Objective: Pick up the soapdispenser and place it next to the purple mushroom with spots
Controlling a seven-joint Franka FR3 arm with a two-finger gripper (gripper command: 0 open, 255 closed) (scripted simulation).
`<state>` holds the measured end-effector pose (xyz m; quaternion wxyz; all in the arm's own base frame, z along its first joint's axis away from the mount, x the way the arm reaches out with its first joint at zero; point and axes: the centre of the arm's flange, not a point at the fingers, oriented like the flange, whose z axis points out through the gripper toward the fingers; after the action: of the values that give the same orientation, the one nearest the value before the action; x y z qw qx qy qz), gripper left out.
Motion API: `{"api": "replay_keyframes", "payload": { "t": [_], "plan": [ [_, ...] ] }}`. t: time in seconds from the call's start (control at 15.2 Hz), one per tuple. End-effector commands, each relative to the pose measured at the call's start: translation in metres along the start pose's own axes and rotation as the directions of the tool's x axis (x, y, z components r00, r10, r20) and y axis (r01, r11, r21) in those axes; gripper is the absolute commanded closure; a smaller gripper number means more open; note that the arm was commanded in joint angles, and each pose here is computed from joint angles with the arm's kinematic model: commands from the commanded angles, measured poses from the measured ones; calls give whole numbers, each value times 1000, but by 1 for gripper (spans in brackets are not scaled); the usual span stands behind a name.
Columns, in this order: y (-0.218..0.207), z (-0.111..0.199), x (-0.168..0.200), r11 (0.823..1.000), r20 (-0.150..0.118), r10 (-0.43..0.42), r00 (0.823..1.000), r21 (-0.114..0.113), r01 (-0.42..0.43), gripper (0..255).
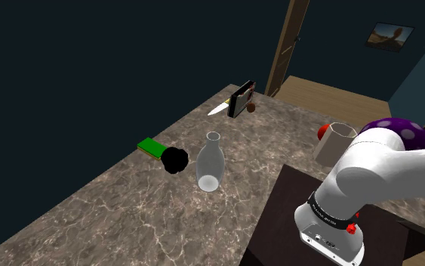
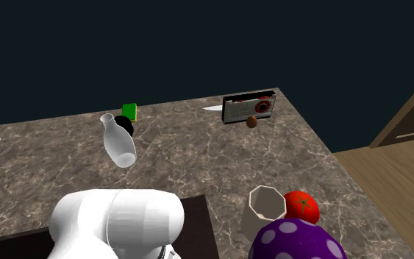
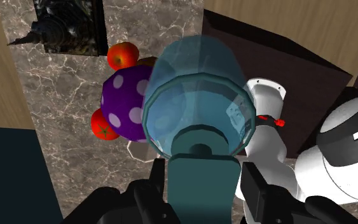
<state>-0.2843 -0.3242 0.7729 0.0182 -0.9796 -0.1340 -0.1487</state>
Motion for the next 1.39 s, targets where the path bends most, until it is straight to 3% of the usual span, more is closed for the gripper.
{"api": "replay_keyframes", "payload": {
  "t": [0.0, 0.13, 1.32],
  "plan": [
    [-2, -9, -26, 1000, 1, -4, 1000, -1, 4, 255],
    [-1, -18, -55, 1000, 1, -4, 1000, -1, 4, 255],
    [-2, 72, -83, 1000, 1, -4, 1000, -1, 4, 255]
  ]
}}
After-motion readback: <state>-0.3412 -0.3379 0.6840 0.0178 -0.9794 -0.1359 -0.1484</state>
